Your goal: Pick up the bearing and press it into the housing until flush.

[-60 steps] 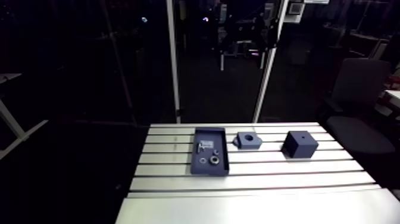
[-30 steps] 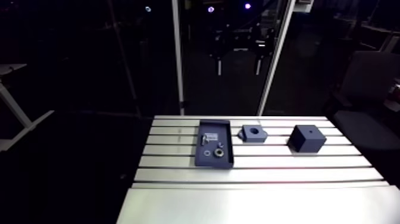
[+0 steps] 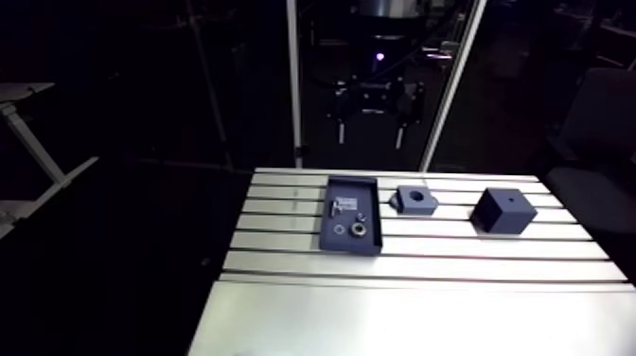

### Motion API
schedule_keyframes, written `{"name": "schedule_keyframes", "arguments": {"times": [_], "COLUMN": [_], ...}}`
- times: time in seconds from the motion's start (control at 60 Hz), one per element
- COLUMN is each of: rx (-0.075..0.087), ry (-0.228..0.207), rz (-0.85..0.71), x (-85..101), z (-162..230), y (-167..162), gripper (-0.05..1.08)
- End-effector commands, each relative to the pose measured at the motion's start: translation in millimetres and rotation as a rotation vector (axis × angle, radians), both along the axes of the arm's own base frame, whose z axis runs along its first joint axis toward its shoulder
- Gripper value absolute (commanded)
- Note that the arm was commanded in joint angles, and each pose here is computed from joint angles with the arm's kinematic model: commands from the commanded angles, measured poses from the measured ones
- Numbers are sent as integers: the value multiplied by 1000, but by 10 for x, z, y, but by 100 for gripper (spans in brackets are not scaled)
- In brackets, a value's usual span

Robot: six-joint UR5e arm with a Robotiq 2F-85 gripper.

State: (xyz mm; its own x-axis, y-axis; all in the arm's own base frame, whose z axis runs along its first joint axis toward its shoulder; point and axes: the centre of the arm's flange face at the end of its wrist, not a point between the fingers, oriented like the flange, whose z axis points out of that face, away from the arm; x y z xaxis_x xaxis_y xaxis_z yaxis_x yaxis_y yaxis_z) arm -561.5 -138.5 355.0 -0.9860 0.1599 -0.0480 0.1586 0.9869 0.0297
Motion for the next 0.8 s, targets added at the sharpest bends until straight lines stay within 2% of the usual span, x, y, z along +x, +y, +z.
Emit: {"name": "schedule_keyframes", "arguments": {"times": [0.017, 0.2, 0.533, 0.8], "rx": [-30, -33, -36, -30], "ry": [0, -40, -38, -47], "rz": [-75, -91, -84, -88], "x": [14, 44, 39, 52], "z": [-235, -475, -697, -878], "y": [-39, -44, -46, -42], "gripper": [1, 1, 1, 24]}}
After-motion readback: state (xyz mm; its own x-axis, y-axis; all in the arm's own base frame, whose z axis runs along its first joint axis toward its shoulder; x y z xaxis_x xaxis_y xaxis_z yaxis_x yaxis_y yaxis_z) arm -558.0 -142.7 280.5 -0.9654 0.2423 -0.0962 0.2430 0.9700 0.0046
